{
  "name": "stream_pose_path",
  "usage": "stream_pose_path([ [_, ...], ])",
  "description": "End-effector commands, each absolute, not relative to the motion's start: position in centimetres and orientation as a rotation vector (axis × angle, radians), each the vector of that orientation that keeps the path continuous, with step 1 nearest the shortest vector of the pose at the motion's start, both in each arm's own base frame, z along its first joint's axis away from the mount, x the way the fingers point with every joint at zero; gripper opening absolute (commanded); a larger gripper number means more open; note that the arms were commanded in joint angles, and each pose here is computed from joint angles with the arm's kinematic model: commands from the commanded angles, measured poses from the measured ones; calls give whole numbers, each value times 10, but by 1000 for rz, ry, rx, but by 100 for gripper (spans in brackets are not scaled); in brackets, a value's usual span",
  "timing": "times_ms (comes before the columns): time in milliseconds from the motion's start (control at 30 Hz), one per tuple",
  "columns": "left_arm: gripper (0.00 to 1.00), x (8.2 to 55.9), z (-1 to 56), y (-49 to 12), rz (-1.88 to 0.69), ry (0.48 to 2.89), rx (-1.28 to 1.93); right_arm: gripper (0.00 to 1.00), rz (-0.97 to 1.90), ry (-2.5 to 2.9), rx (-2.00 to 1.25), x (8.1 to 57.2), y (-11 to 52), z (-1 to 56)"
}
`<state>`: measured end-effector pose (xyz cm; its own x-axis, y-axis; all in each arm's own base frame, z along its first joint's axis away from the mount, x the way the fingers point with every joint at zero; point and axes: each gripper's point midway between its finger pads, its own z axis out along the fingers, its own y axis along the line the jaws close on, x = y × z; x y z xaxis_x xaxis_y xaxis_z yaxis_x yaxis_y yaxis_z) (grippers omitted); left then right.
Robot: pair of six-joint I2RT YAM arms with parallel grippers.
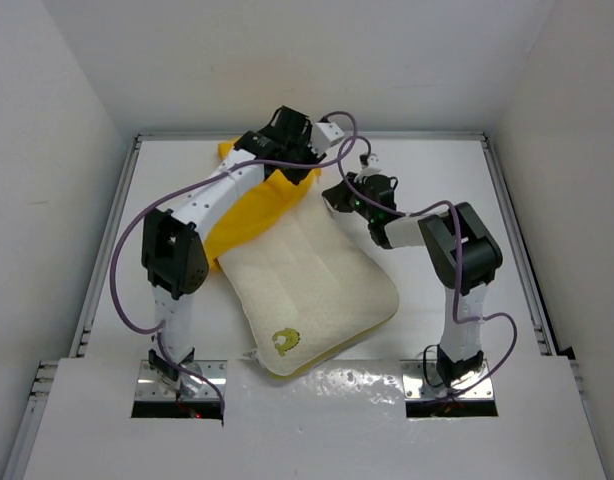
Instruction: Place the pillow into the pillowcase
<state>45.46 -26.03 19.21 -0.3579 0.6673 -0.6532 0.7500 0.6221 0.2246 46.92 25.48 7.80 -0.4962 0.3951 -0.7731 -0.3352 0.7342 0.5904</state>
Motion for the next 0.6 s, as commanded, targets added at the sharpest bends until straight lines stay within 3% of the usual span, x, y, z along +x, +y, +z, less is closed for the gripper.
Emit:
stream_pose_path([
  [0, 25, 445, 182, -263, -106, 2134, 1168, 3, 744, 1880, 88, 494, 231, 85],
  [33, 32, 443, 179, -263, -98, 2143, 1184, 3, 719, 1880, 102, 506, 220, 91],
  [67, 46, 435, 177, -274, -90, 2134, 1225, 5, 697, 1938, 124, 505, 213, 79],
  [133, 56, 425, 171, -291, -55, 2126, 1257, 5, 681, 1951, 167, 507, 199, 78],
  [167, 69, 421, 168, -298, -69, 2126, 1258, 7, 672, 1950, 177, 505, 196, 78],
  [267, 90, 410, 139, -317, -129, 2165, 1238, 8, 656, 1990, 193, 495, 191, 80],
  [433, 93, 414, 109, -327, -150, 2257, 1073, 4, 669, 2077, 276, 452, 180, 60],
  [567, 92, 383, 80, -347, -273, 2271, 1194, 5, 713, 2080, 310, 428, 178, 60],
])
